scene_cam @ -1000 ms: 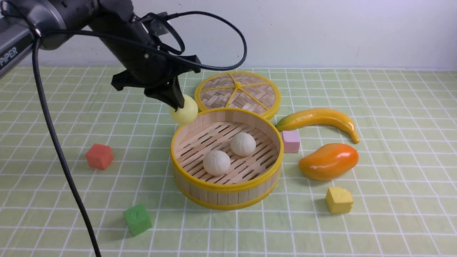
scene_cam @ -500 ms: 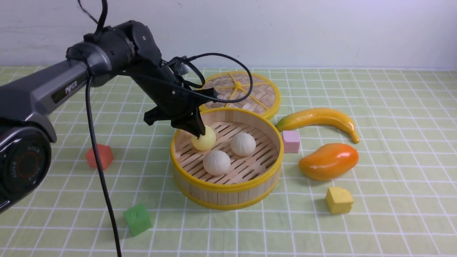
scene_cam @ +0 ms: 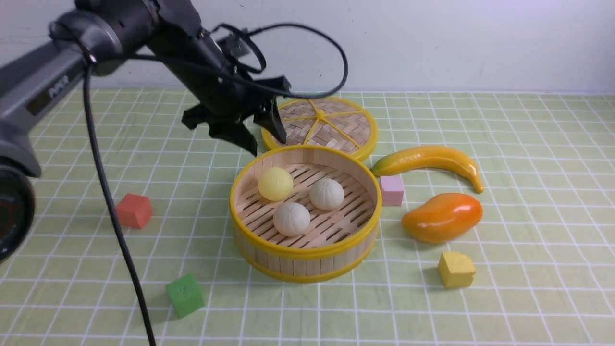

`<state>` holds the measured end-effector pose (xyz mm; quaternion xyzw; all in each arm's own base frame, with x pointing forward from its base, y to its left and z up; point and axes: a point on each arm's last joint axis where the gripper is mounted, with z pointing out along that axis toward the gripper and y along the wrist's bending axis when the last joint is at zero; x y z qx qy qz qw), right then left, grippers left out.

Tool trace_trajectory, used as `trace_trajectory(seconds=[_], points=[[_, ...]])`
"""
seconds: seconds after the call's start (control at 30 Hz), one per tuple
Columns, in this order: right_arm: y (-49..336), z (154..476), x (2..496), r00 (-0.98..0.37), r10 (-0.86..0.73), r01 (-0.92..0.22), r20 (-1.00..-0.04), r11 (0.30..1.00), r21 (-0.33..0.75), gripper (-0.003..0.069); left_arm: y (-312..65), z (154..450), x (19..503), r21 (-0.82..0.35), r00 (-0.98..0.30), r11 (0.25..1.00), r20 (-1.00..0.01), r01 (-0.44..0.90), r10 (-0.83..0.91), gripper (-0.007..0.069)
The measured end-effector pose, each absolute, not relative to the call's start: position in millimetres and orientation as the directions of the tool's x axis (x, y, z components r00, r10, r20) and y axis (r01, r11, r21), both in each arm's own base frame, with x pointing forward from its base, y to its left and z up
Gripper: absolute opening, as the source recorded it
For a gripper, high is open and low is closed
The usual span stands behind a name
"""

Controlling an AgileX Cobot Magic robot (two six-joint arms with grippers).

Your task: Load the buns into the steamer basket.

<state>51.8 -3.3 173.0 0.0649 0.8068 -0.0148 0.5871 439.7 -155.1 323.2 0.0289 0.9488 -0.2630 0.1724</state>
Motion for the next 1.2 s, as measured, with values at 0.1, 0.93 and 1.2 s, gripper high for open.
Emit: trace_trajectory(seconds=[0.1,0.93,1.2], points=[[-3.3,173.0,51.8,-0.302,0.087,0.122,-0.949,0.991,0.052,0.0239,-161.2,366.0,415.0,-0.530,-0.914,0.824,-0.404,0.202,-0.036,0.0333],[-3.3,173.0,51.8,-0.302,0.087,0.122,-0.949,0.991,0.052,0.0239,-33.4,354.0,5.8,-0.616,-0.742,0.752,-0.613,0.234,-0.271,-0.0013],[-3.3,173.0,51.8,-0.302,0.087,0.122,-0.949,0.991,0.052,0.0239,-15.0,293.8,-28.0,-0.658,-0.753,0.746,-0.540,0.098,-0.377,-0.0013]])
